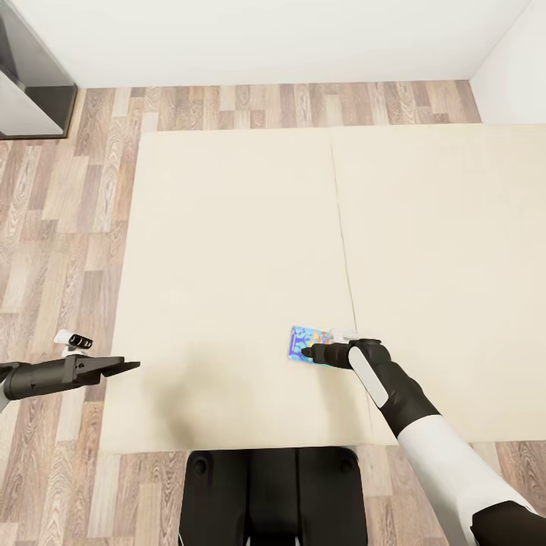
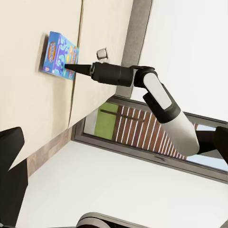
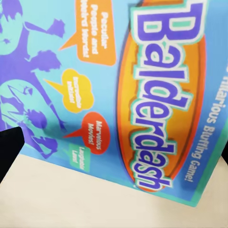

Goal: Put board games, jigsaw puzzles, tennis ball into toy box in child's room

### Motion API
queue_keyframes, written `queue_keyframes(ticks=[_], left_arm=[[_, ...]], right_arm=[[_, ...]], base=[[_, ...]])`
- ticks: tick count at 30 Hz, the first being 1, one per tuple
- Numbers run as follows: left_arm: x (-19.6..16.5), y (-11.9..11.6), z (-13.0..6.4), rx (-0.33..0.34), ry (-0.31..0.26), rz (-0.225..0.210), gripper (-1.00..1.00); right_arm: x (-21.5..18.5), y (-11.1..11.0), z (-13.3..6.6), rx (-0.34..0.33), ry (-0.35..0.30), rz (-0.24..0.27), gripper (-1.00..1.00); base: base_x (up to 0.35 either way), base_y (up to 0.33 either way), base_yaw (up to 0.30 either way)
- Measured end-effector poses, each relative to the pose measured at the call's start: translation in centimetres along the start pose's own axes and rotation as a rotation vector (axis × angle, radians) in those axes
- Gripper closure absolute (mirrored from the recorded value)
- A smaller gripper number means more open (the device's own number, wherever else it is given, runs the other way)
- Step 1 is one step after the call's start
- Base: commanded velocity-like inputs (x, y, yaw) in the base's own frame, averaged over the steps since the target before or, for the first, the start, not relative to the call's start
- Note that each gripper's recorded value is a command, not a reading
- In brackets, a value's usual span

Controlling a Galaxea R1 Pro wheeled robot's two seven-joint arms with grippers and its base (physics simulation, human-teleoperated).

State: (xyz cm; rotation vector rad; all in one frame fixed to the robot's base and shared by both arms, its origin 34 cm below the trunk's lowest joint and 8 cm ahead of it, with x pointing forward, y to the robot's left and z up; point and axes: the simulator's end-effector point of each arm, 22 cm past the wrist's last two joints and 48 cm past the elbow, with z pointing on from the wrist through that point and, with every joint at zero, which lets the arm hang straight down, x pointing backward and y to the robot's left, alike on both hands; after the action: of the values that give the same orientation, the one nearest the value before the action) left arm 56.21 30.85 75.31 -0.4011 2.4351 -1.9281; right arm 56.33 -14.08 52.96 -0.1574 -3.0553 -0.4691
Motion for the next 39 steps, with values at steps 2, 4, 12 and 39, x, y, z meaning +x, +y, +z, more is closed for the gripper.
queue_keyframes(ticks=[2,4,12,39], left_arm=[[-0.01,0.00,-0.01,0.000,0.000,0.000,-1.00],[-0.01,0.00,-0.01,0.000,0.000,0.000,-1.00],[-0.03,-0.01,-0.02,0.000,-0.001,0.001,-1.00],[-0.05,0.05,-0.12,-0.002,-0.003,-0.001,-1.00]], right_arm=[[0.01,0.00,0.00,0.000,0.001,0.000,-1.00],[0.00,0.02,-0.01,0.000,0.000,0.000,-1.00],[-0.09,0.02,-0.08,-0.002,-0.001,0.001,-1.00],[-0.17,-0.18,-0.14,0.001,-0.002,0.005,-1.00]], base=[[0.000,0.005,0.000],[0.000,0.003,0.000],[0.000,0.000,0.000],[0.000,0.000,0.000]])
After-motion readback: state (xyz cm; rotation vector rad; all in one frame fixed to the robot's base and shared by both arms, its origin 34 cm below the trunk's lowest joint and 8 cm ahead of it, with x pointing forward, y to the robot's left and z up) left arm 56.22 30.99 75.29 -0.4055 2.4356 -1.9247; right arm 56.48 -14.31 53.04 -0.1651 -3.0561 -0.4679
